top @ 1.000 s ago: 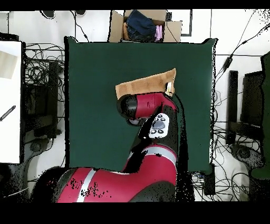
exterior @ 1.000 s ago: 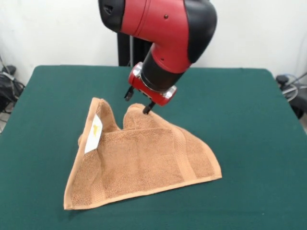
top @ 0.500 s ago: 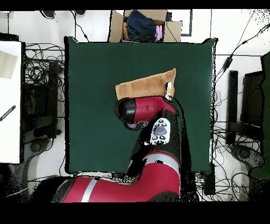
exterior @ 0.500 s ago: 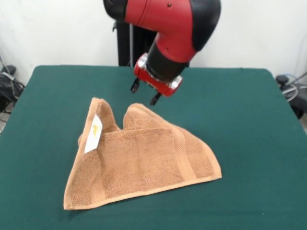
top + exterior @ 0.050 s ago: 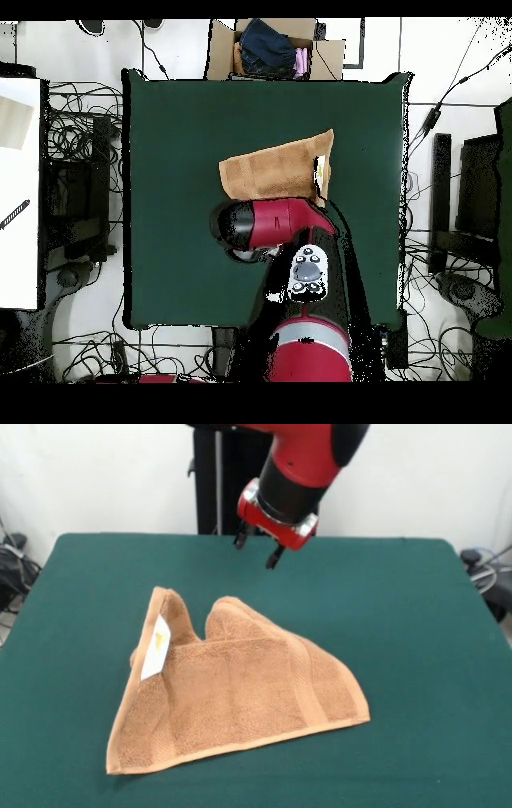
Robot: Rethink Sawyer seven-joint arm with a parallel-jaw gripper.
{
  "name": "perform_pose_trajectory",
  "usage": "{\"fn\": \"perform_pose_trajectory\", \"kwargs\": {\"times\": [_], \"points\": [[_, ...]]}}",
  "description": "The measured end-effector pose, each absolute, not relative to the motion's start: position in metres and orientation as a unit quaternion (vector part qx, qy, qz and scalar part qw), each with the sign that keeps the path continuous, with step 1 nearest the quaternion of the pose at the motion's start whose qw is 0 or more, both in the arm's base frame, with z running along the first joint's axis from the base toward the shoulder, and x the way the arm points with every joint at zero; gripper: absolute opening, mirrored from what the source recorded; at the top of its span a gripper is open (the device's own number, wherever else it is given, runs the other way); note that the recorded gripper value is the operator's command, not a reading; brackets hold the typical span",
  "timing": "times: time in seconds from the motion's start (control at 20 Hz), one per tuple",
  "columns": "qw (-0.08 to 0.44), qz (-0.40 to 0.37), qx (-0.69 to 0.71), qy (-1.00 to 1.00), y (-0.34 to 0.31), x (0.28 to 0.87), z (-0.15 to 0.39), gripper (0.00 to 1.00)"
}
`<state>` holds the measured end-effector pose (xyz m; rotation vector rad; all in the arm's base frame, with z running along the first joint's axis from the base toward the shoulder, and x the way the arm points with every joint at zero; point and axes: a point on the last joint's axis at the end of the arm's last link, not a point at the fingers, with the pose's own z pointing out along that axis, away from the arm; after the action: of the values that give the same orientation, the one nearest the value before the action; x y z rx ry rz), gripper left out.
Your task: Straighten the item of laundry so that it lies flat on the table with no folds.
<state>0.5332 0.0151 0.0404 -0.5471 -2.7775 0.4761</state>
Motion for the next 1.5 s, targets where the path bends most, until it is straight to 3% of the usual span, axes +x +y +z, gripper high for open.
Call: {"fn": "perform_pose_trajectory", "kwargs": {"times": [1.0, 1.5], "points": [[0.180, 0.161, -0.182, -0.953, 0.004, 0.505, 0.001, 1.00], [0.169, 0.151, -0.175, -0.958, -0.006, 0.500, -0.020, 1.00]]}}
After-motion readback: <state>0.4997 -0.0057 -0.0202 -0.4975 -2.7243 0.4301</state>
